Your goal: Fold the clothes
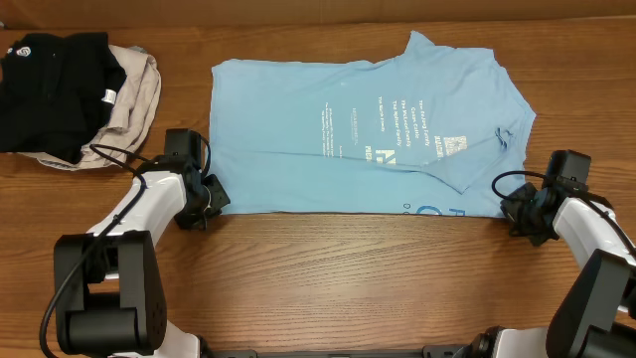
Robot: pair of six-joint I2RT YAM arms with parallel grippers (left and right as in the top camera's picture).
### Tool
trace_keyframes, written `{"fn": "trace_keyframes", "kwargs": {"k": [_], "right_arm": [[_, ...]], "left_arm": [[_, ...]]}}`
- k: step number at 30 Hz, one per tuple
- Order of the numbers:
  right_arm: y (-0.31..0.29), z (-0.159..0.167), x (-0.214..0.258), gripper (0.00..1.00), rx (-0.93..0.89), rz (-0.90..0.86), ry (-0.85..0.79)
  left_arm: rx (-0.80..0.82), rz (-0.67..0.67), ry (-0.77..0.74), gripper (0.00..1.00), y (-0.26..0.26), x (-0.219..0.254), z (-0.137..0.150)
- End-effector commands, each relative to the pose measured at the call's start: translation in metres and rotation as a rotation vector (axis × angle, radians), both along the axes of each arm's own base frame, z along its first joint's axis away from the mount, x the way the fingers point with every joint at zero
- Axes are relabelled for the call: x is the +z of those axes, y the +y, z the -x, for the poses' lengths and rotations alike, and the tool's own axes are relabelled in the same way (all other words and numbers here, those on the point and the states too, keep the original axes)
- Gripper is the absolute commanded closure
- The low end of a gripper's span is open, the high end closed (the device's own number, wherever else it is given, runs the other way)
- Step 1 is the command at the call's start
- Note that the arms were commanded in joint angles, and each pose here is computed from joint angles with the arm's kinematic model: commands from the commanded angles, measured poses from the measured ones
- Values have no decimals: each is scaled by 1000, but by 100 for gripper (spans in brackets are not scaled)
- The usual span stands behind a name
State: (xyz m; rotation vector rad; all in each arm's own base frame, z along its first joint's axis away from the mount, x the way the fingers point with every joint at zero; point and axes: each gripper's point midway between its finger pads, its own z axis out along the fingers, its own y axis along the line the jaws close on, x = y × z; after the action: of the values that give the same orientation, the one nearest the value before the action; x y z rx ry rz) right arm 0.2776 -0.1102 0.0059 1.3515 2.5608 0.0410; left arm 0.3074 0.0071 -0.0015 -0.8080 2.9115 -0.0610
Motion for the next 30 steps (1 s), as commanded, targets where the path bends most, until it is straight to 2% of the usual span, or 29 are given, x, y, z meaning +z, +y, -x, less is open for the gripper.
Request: {"fn": "trace_keyframes", "kwargs": {"k": [1,5,16,30], "right_arm": [[-7,10,-2,94,-26,26,39],[-14,19,4,96,-62,5,80],[-10,55,45,96,-129,-146,252],[9,90,50,96,-99,-214,401]], "left_arm": [[-6,-132,62,96,29,-1,5],[11,-201,112,96,47,18,7],[-94,-189,269,96,47,59,28],[-146,-174,370,94,44,64,51]]}}
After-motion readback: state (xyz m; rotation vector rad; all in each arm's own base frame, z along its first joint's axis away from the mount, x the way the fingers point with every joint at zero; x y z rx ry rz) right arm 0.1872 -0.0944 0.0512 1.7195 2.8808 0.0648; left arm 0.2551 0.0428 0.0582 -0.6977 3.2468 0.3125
